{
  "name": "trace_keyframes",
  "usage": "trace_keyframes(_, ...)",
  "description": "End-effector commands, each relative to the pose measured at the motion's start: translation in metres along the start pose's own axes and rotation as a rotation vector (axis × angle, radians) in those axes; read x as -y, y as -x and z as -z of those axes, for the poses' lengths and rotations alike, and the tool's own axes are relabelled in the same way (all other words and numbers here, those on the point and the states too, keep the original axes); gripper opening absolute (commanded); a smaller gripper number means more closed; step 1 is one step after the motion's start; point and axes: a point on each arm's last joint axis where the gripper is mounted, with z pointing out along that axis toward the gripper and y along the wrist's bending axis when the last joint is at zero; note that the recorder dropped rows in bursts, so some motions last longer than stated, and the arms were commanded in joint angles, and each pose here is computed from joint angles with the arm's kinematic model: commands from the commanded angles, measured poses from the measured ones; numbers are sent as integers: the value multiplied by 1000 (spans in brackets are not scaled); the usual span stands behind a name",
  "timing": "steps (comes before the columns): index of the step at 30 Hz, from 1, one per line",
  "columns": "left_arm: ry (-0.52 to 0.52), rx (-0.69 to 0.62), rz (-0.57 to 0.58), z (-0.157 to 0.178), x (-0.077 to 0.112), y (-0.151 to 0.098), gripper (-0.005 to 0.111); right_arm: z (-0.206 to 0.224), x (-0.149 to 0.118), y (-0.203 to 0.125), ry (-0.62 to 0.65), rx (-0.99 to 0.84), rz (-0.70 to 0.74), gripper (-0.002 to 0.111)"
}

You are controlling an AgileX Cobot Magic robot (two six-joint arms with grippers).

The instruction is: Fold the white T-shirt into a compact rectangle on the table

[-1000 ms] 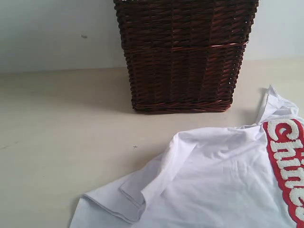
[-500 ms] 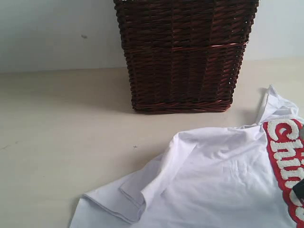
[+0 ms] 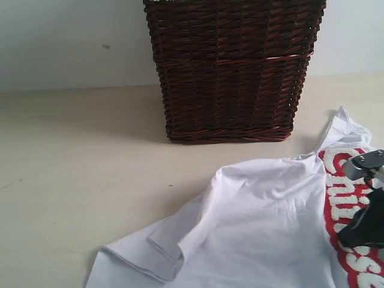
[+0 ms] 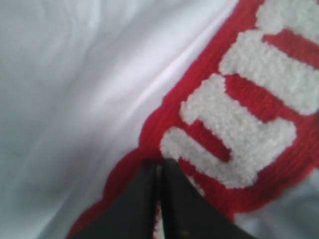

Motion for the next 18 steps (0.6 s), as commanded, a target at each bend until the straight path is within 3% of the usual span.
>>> trace_keyframes(1, -7, 10, 3, 1, 1, 1, 0, -36, -23, -3, 37, -148, 161, 7)
trace_keyframes(5, -7, 10, 3, 1, 1, 1, 0, -43, -33, 7, 16, -155, 254, 7)
trace_keyframes(10, -7, 10, 3, 1, 1, 1, 0, -26, -30, 14, -24, -86, 206, 8)
trace_keyframes(12, -7, 10, 3, 1, 1, 1, 0, -8, -33, 18, -22, -36, 213, 17)
trace_keyframes(15, -7, 10, 3, 1, 1, 1, 0, 22, -38, 21, -34, 52, 245, 42)
trace_keyframes(18, -7, 10, 3, 1, 1, 1, 0, 56, -38, 20, -102, 149, 260, 54)
